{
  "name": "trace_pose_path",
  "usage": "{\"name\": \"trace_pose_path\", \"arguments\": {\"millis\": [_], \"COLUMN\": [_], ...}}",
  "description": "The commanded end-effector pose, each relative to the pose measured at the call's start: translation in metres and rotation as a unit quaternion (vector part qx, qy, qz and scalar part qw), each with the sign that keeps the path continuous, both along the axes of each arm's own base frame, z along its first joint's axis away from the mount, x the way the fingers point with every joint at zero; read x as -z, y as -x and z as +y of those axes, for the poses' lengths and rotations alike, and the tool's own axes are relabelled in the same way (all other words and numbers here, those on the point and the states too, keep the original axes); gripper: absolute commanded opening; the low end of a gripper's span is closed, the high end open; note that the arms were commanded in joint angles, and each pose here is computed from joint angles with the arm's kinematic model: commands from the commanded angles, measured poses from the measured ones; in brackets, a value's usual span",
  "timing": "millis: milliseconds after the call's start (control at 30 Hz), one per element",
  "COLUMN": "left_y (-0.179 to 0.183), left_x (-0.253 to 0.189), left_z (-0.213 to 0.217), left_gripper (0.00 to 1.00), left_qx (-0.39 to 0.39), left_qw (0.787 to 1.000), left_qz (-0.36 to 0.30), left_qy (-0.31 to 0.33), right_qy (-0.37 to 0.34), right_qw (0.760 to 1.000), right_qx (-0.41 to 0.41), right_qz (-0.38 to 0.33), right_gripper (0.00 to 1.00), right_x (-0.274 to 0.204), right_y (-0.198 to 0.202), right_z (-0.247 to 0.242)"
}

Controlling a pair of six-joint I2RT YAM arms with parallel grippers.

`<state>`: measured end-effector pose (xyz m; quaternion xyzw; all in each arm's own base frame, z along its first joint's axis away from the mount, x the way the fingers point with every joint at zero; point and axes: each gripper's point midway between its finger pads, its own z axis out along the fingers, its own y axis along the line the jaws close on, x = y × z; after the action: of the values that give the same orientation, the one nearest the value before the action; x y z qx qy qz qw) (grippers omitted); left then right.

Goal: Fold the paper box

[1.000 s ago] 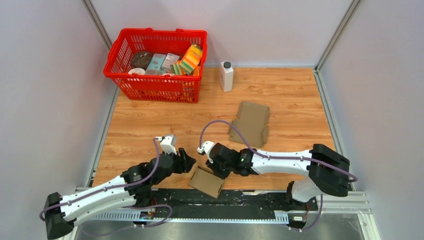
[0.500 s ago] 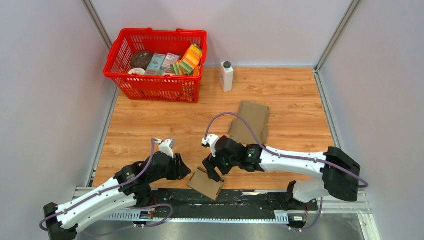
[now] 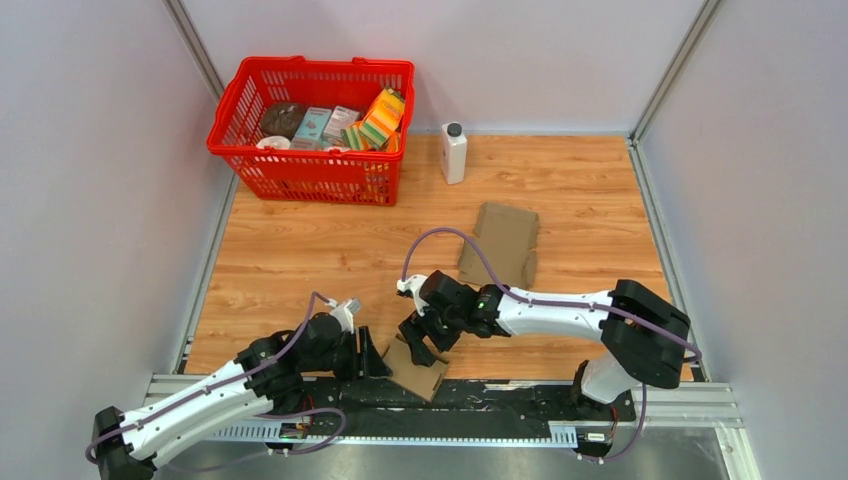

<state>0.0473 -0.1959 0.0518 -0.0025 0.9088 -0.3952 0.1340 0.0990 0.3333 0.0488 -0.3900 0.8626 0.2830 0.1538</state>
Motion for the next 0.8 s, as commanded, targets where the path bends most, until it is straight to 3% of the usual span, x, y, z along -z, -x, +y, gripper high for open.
{"name": "trace_pose_path", "arguments": {"millis": [0,300,400,767], "left_y": [0.006,-0.019,-0.033,-0.104], "left_x": [-0.007,-0.005,0.003,-0.010], "left_z": [-0.014,-0.019,-0.018,-0.036], "left_gripper": [0.56,0.55,0.54,0.44], "left_qx": [-0.025,-0.082,-0.105,-0.182], "left_qw": [0.996,0.995,0.994,0.981], "left_qz": [0.064,0.044,0.027,-0.063], "left_qy": [0.052,0.042,0.012,-0.011], "right_qy": [-0.031,-0.034,-0.040,-0.022], "right_qw": [0.999,0.999,0.999,0.991], "right_qx": [0.009,0.013,0.024,0.130], "right_qz": [-0.002,0.014,0.016,-0.022], "right_gripper": [0.81,0.70,0.65,0.28], "right_x": [-0.013,-0.005,-0.007,-0.009], "right_y": [-0.009,-0.007,-0.009,-0.046], "right_z": [0.022,0.027,0.030,0.040]}}
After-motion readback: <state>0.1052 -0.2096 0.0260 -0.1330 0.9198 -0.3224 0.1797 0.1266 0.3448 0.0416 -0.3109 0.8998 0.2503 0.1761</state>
